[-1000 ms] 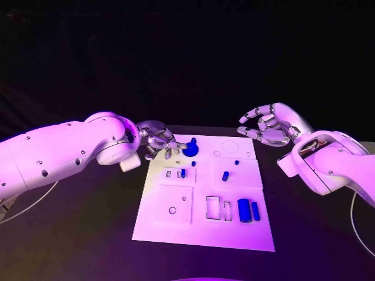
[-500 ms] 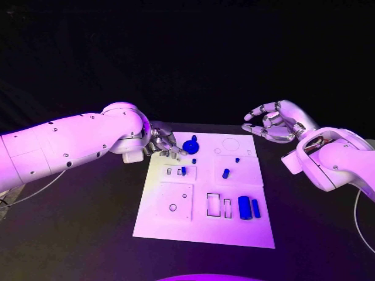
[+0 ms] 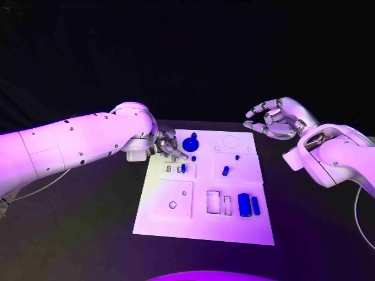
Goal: Assemble the parts on the task board
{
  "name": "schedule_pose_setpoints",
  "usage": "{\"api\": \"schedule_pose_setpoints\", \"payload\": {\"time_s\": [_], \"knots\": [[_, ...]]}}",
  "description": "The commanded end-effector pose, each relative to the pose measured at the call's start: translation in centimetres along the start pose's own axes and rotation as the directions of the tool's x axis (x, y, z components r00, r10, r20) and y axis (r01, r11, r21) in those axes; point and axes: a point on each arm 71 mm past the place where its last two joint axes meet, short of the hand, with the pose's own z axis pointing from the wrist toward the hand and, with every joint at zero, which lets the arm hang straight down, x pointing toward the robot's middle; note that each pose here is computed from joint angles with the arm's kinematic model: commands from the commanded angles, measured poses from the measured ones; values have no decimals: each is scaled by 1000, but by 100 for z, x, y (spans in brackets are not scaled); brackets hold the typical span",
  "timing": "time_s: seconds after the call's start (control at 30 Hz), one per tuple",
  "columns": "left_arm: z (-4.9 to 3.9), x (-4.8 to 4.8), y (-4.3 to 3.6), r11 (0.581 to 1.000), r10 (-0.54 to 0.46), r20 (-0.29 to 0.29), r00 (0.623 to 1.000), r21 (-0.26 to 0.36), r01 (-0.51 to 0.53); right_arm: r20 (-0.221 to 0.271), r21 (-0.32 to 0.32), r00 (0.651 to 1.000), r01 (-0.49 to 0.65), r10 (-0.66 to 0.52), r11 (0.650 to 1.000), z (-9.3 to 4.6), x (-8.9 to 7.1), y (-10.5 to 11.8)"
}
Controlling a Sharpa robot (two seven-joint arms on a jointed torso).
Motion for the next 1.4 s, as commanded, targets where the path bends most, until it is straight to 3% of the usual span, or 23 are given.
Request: {"api": "schedule_pose_setpoints", "payload": {"time_s": [0.03, 0.27, 0.67, 1.4], "knots": [[10, 21, -25, 999, 32, -35, 999, -10, -33, -7, -7, 1000, 6, -6, 1000, 5, 7, 8], [45, 59, -106, 999, 38, -61, 997, 3, -38, -8, -5, 1000, 6, -6, 1000, 15, 15, 9], [67, 101, -166, 999, 31, -94, 995, 19, -29, -10, -1, 1000, 8, -8, 1000, 29, 23, 5], [97, 127, -187, 1000, 18, -114, 993, 25, -15, -12, 3, 1000, 12, -12, 1000, 40, 33, -4]]}}
